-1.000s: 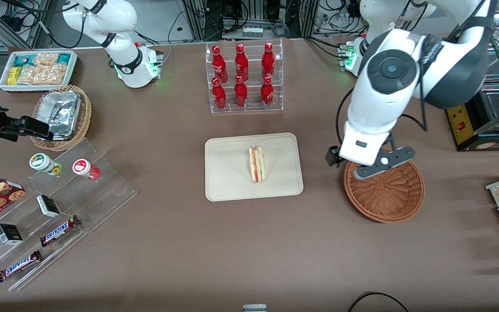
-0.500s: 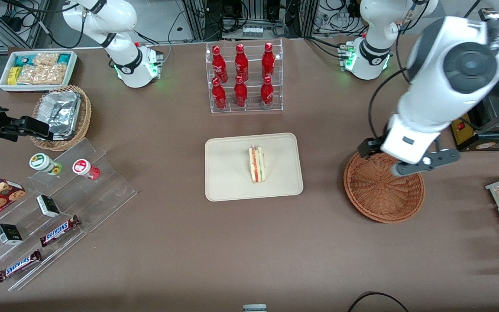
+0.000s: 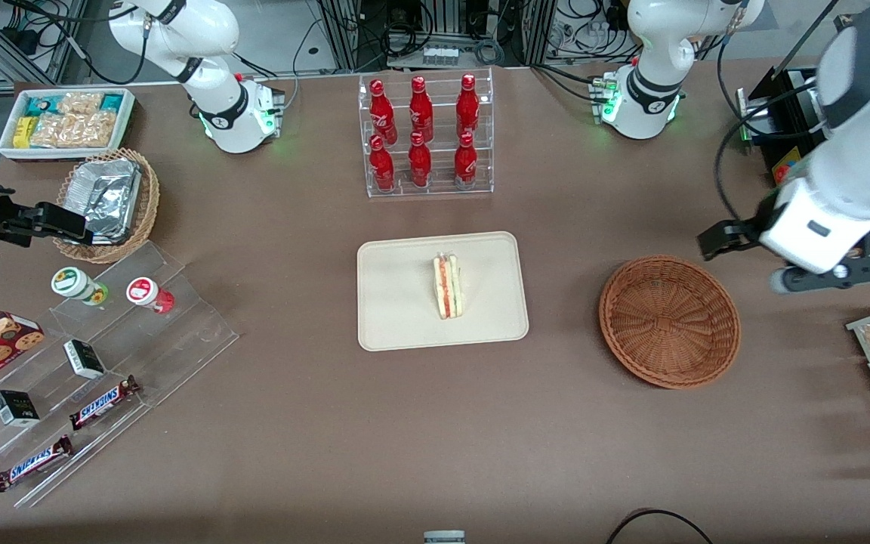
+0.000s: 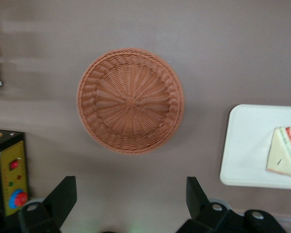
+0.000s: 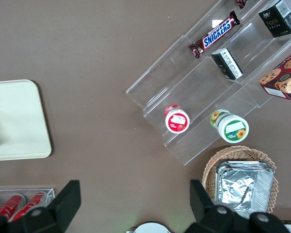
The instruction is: Place sandwich from basket to tray
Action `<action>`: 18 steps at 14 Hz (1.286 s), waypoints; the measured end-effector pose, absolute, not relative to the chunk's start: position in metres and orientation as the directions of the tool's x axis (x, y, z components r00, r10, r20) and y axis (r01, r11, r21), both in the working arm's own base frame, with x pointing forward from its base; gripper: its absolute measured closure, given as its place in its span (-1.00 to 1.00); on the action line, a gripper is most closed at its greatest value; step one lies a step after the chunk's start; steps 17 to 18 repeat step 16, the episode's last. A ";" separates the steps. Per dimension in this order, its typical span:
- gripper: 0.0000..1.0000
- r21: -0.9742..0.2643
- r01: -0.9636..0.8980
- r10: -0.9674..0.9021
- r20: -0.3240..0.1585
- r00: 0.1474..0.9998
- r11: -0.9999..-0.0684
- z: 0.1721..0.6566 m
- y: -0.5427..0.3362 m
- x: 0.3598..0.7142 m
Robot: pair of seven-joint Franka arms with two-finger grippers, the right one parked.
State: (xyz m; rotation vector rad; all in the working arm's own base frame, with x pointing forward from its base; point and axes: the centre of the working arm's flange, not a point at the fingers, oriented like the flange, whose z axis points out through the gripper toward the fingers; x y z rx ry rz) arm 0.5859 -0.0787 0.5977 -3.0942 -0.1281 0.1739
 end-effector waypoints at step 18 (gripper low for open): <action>-0.99 -0.028 0.001 0.003 -0.073 0.997 -1.000 0.623 0.002 0.551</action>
